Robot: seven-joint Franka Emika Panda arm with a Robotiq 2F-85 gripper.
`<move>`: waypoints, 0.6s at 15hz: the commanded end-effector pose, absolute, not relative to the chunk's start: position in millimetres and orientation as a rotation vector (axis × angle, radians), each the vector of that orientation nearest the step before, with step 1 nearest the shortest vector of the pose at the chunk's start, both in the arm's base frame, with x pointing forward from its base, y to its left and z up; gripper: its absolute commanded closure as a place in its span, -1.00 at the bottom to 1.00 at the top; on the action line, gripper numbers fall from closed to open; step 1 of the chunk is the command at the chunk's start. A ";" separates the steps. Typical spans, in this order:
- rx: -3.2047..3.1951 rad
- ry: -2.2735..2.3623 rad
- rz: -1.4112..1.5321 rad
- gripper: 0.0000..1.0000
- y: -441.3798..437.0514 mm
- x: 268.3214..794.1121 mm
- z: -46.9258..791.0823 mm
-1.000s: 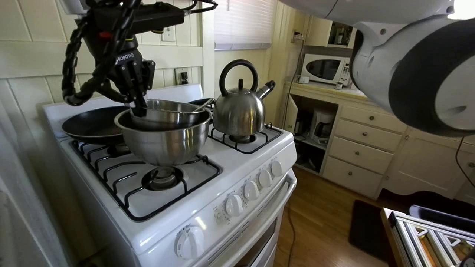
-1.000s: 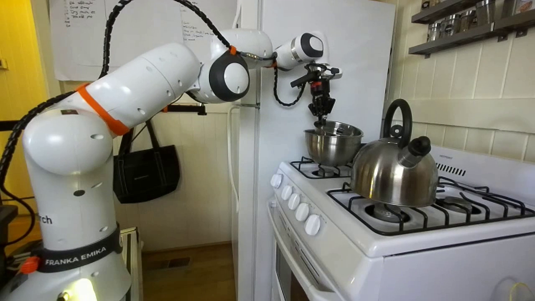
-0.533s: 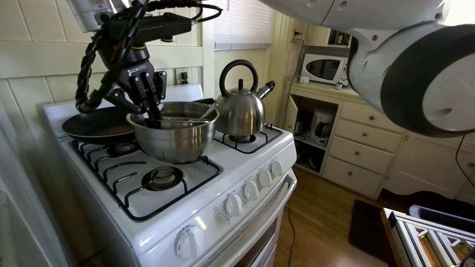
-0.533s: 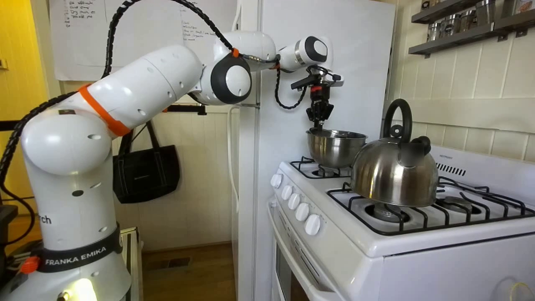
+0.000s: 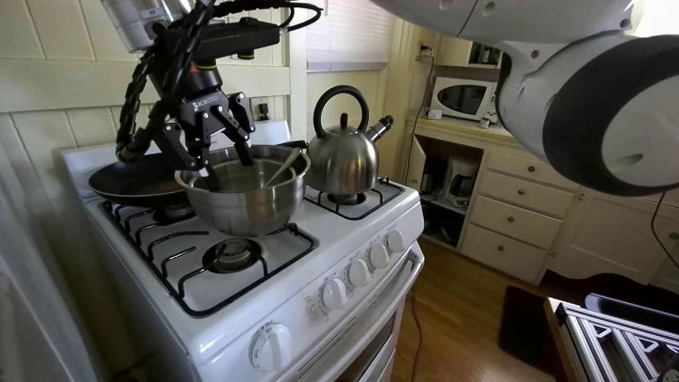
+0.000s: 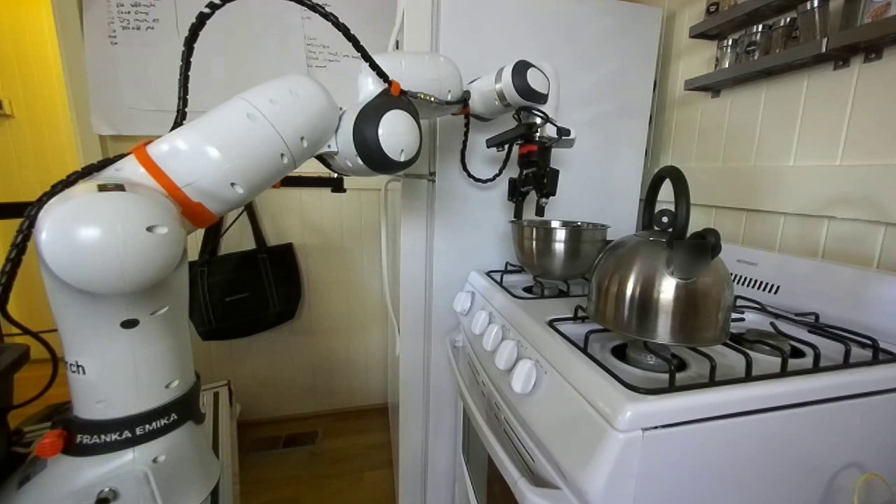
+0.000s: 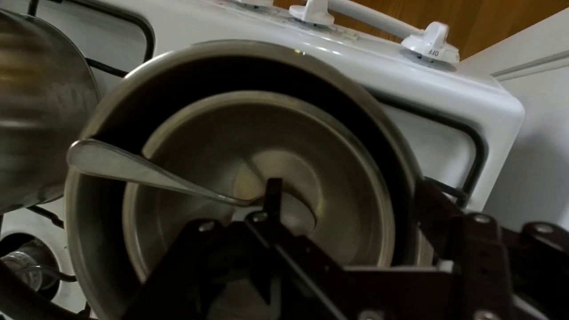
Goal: Put the smaller silver bowl inside the bigger silver bowl
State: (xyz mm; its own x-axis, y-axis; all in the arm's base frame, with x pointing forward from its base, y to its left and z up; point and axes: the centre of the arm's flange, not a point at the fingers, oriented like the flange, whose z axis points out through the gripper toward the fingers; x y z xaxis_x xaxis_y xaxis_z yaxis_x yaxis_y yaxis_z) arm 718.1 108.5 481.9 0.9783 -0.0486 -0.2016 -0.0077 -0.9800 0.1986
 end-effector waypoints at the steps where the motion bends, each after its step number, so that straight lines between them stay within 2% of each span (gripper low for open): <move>1: 2.946 -0.011 -0.357 -1.00 121.2 756.6 502.1; 9: 2.912 0.024 -0.267 -1.00 139.0 740.4 528.1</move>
